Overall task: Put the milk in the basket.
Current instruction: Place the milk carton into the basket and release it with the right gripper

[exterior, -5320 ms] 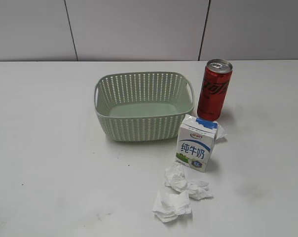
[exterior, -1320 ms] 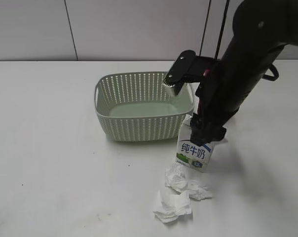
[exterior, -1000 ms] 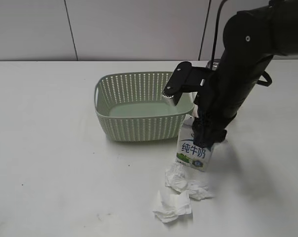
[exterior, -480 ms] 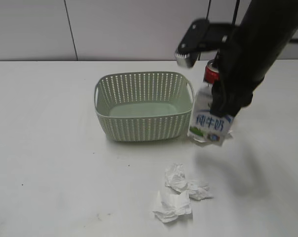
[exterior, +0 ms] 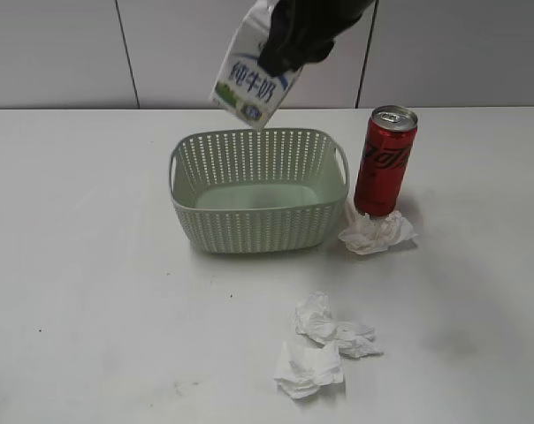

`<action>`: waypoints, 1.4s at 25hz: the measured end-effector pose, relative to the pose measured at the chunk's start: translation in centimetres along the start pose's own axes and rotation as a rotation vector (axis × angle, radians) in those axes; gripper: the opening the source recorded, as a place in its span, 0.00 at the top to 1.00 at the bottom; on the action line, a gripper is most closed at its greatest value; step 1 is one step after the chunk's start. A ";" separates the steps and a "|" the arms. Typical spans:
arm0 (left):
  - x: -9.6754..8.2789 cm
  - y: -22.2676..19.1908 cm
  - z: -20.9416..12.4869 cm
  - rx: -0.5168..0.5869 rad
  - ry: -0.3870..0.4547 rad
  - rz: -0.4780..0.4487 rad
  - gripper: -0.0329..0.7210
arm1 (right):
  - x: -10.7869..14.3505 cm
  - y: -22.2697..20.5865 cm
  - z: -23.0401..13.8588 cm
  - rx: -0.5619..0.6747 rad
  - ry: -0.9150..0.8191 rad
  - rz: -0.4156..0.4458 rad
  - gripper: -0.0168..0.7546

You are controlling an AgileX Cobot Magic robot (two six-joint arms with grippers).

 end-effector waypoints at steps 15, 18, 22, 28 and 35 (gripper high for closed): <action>0.0 0.0 0.0 0.000 0.000 0.000 0.65 | 3.1 -13.0 -5.4 0.239 0.065 0.143 0.57; 0.0 0.0 0.0 0.000 0.000 0.000 0.65 | 2.9 -12.7 -4.9 0.218 0.061 0.131 0.37; 0.0 0.0 0.0 0.000 0.000 0.000 0.65 | 2.4 -11.0 -3.8 0.187 0.028 0.104 0.23; 0.0 0.0 0.0 0.000 0.000 0.000 0.65 | -1.6 -5.1 -5.3 0.267 -0.223 0.000 0.22; 0.0 0.0 0.0 0.000 0.000 0.000 0.65 | -8.7 2.7 -14.1 0.454 -0.651 -0.141 0.22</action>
Point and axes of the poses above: a point on each arm's last joint axis where the gripper is mounted, y pointing back along that axis away from the gripper, x along the wrist's bending axis when the last joint is at zero, z = x × y, the point moved 5 cm from there along -y, pointing out along that axis toward the gripper
